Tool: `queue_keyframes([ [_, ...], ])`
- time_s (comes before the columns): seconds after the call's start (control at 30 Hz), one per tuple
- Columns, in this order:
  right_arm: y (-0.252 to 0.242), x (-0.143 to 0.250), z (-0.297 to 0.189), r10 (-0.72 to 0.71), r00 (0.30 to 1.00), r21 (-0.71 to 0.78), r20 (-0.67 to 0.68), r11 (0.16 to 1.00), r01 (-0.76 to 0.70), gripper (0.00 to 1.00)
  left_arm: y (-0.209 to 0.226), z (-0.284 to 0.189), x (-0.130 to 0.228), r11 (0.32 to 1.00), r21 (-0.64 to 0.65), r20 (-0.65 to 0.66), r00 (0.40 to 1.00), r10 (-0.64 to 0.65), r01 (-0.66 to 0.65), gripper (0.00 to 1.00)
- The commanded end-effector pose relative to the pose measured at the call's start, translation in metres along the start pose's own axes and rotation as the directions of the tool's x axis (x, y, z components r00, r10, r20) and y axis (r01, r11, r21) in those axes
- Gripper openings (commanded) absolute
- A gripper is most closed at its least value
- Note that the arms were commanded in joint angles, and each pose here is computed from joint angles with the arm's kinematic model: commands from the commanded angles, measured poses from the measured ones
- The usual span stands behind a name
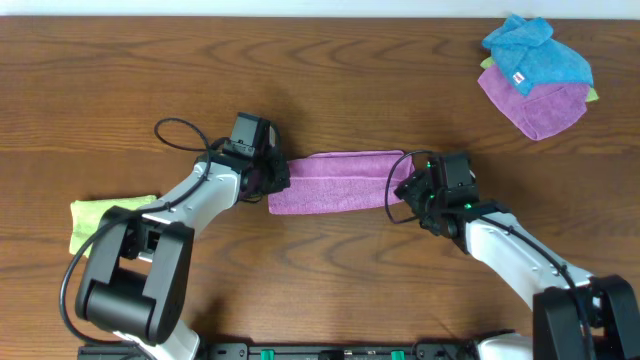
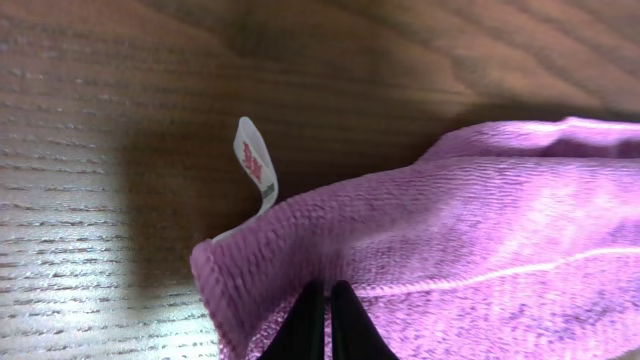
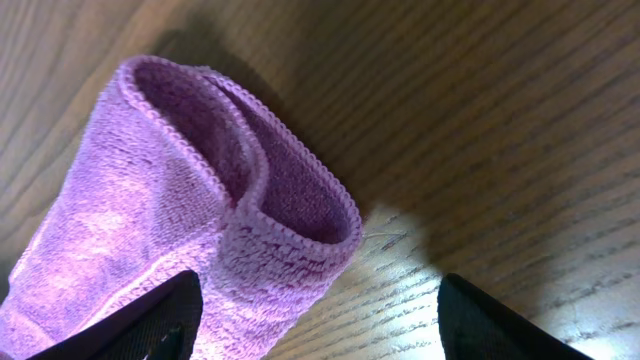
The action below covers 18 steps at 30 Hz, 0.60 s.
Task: Fold the cloth
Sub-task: 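Hold the left end and fold the right end toward the left gripper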
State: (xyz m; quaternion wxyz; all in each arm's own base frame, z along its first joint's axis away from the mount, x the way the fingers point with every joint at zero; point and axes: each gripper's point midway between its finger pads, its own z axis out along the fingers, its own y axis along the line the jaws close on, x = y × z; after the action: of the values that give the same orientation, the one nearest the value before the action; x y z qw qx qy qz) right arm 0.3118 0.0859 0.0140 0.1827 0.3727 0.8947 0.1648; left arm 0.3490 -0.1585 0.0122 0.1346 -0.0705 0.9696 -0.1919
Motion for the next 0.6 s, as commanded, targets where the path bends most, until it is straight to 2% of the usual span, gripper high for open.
queue_keyframes([
  [0.0, -0.003, -0.005, 0.005, 0.018, 1.0, 0.016, 0.01, 1.0, -0.018, 0.76, 0.004, 0.006, -0.004, 1.0, -0.024, 0.002, 1.0, -0.01, 0.01, 0.06],
  [0.47, 0.005, -0.005, 0.029, 0.03, 1.0, -0.023, -0.001, 0.999, -0.03, 0.75, 0.006, 0.011, -0.002, 0.999, -0.03, -0.007, 0.999, -0.031, 0.031, 0.06],
  [0.57, -0.001, -0.001, 0.036, 0.031, 0.999, -0.001, -0.014, 1.0, -0.031, 0.67, 0.006, 0.011, -0.002, 0.999, -0.03, -0.007, 0.999, -0.032, 0.031, 0.06],
])
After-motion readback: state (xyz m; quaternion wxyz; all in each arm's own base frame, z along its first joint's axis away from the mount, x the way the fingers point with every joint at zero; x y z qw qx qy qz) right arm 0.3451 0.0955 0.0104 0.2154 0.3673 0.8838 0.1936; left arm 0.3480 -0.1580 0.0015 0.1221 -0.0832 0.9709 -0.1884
